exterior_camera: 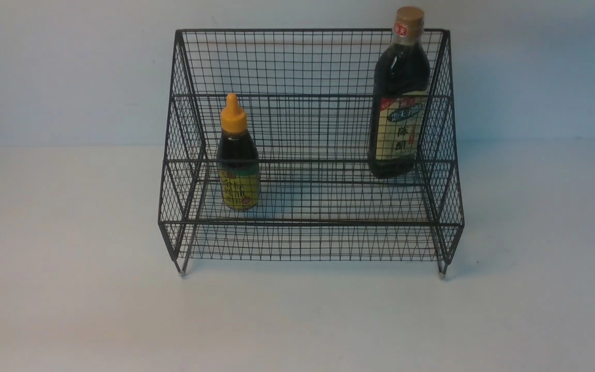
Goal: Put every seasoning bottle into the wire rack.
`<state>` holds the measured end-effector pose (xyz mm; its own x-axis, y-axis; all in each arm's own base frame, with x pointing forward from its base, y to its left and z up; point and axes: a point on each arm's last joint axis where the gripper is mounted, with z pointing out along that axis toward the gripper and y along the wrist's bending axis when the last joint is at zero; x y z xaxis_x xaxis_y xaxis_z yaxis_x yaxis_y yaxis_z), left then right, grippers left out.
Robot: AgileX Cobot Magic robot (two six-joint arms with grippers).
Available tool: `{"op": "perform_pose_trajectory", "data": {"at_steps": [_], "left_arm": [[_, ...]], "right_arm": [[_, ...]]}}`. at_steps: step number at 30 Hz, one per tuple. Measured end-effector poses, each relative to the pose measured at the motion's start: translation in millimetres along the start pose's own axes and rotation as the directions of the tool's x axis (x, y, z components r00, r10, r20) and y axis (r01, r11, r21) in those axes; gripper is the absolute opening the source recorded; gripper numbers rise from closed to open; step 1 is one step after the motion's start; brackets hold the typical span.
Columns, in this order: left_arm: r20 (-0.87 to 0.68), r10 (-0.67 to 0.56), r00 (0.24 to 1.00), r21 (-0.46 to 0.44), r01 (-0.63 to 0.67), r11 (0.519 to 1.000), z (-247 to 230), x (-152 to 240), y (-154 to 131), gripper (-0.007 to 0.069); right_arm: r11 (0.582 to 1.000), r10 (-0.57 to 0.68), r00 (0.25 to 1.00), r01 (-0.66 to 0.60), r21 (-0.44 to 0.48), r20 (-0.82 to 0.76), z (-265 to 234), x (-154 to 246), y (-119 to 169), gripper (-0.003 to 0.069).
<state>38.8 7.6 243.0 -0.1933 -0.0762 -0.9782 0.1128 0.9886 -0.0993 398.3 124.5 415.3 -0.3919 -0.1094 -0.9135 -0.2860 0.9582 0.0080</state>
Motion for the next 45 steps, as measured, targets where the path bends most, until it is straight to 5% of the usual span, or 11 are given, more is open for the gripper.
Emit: {"op": "perform_pose_trajectory", "data": {"at_steps": [5,8,15,28,45], "left_arm": [[0.0,0.0,1.0,0.0,0.0,1.0,0.0,0.0,0.0,-0.0005],[0.0,0.0,1.0,0.0,0.0,1.0,0.0,0.0,0.0,-0.0005],[0.0,0.0,1.0,0.0,0.0,1.0,0.0,0.0,0.0,-0.0005],[0.0,0.0,1.0,0.0,0.0,1.0,0.0,0.0,0.0,-0.0005],[0.0,0.0,1.0,0.0,0.0,1.0,0.0,0.0,0.0,-0.0005]], "right_arm": [[0.999,-0.036,0.988,0.036,-0.008,-0.149,-34.2,1.7,0.0,0.0059],[0.996,-0.07,0.967,0.054,-0.072,-0.244,-42.0,9.9,4.9,-0.0002],[0.979,-0.048,0.966,-0.005,-0.204,-0.254,-15.3,49.1,17.6,-0.0014],[0.974,0.116,0.979,-0.145,-0.173,-0.168,32.0,87.6,17.0,-0.0015],[0.977,0.13,0.984,-0.148,-0.154,-0.119,64.4,103.8,14.8,-0.0015]]}}
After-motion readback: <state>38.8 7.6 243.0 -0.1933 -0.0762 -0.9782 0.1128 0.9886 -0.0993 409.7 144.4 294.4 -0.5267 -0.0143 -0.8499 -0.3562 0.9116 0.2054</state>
